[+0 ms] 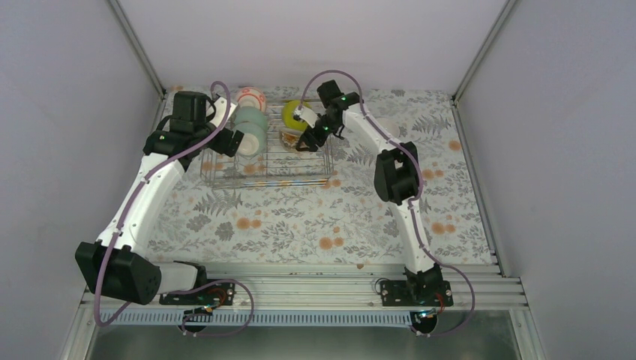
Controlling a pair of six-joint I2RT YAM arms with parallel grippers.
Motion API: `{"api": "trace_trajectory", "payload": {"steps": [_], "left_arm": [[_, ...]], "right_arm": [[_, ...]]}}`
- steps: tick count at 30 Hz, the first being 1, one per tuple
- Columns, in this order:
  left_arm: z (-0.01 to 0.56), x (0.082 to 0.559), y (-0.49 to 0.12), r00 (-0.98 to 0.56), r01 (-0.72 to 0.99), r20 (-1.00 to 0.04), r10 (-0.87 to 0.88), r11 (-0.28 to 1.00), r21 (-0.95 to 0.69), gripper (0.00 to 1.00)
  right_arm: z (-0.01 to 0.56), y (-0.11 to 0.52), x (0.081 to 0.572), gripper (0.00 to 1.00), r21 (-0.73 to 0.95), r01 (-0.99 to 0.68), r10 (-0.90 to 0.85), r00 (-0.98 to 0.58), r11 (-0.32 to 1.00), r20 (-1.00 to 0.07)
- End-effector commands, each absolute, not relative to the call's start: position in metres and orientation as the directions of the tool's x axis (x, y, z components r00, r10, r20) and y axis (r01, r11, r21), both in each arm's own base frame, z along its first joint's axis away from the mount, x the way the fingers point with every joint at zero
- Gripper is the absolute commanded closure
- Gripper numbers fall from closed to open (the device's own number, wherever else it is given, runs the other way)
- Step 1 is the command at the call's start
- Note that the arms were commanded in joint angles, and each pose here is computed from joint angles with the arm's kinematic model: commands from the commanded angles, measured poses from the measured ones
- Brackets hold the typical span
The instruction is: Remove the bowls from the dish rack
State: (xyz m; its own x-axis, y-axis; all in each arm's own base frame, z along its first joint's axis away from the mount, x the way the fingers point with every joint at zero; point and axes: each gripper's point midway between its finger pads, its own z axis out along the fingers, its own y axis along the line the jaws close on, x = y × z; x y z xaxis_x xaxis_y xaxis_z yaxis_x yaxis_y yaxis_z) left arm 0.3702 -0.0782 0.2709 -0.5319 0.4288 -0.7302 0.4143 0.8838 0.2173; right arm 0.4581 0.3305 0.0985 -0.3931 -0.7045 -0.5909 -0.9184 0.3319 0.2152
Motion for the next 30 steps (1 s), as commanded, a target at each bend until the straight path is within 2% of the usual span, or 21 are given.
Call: {"api": "trace_trajectory", "payload": {"steps": [1, 3, 7, 12, 20, 30], "left_arm": [[0.276, 0.369, -0.078, -0.511, 0.411, -0.749, 0.421, 0.885, 0.217, 0.0], [0.275, 0.368, -0.077, -0.512, 0.409, -0.748, 0.423, 0.885, 0.222, 0.0], [0.274, 0.368, -0.078, -0.512, 0.411, -0.749, 0.42, 0.886, 0.216, 0.0], [0.274, 0.368, -0.078, -0.513, 0.413, -0.748, 0.421, 0.885, 0.215, 0.0], [0.278, 0.368, -0.079, -0.51, 0.418, -0.751, 0.419, 0.884, 0.209, 0.0], [0.281, 0.367, -0.081, -0.513, 0.425, -0.752, 0.414, 0.884, 0.196, 0.0]], "right_arm": [[0.097, 0.329, 0.455, 0.33, 0.203, -0.925, -0.721, -0.378, 0.322, -0.581], [0.1, 0.329, 0.449, 0.42, 0.206, -0.929, -0.724, -0.369, 0.308, -0.582], [0.1, 0.331, 0.444, 0.71, 0.198, -0.934, -0.736, -0.356, 0.297, -0.575], [0.115, 0.336, 0.439, 0.9, 0.208, -0.937, -0.723, -0.348, 0.28, -0.597], [0.148, 0.344, 0.419, 0.96, 0.249, -0.94, -0.697, -0.34, 0.234, -0.631], [0.181, 0.351, 0.391, 0.97, 0.351, -0.923, -0.654, -0.365, 0.159, -0.663]]}}
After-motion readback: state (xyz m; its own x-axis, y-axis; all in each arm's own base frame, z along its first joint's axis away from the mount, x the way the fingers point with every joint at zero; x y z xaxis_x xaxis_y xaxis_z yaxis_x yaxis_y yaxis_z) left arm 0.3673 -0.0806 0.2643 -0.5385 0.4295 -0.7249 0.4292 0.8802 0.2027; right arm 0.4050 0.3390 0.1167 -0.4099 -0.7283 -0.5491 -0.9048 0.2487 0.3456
